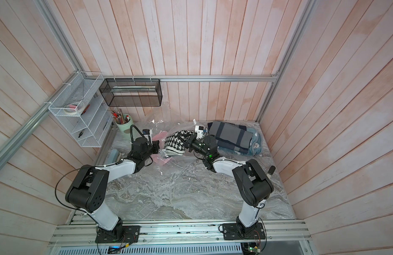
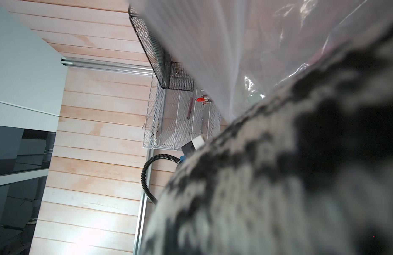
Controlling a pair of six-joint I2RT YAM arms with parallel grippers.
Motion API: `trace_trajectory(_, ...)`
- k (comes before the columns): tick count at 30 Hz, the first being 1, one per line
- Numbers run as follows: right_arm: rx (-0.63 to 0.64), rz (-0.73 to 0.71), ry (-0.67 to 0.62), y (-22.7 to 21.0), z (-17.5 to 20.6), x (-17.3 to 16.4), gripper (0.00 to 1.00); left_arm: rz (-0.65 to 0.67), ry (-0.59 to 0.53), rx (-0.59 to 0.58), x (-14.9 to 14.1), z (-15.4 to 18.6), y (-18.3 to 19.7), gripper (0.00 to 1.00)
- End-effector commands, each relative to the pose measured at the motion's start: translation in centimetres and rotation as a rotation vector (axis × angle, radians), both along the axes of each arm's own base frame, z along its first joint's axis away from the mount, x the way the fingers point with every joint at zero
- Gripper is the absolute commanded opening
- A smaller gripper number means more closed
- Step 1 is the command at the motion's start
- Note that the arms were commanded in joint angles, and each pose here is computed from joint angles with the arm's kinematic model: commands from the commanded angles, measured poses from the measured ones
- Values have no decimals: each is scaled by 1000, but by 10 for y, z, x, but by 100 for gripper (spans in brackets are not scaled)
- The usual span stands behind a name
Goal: Take the blanket out of the vacuum bag
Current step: Take out the blanket from the vacuum bag.
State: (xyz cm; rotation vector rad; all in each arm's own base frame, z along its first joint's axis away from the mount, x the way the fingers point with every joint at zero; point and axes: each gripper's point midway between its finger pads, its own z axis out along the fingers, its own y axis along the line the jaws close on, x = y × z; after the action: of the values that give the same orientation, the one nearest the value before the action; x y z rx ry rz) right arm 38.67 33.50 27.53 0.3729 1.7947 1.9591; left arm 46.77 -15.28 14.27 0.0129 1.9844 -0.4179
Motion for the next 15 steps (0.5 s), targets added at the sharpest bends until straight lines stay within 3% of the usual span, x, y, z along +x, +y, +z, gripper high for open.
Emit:
trace_trajectory(1, 137, -11, -209, -16, 94, -14, 0, 47, 58, 32, -5, -27, 13, 0)
trace_trajectory(13, 402, -49, -235, -58, 130, -14, 0, 59, 55, 52, -5, -26, 16, 0)
trace_trajectory(15, 396, -57, -255, -66, 140, -7, 0, 58, 57, 52, -5, -26, 16, 0)
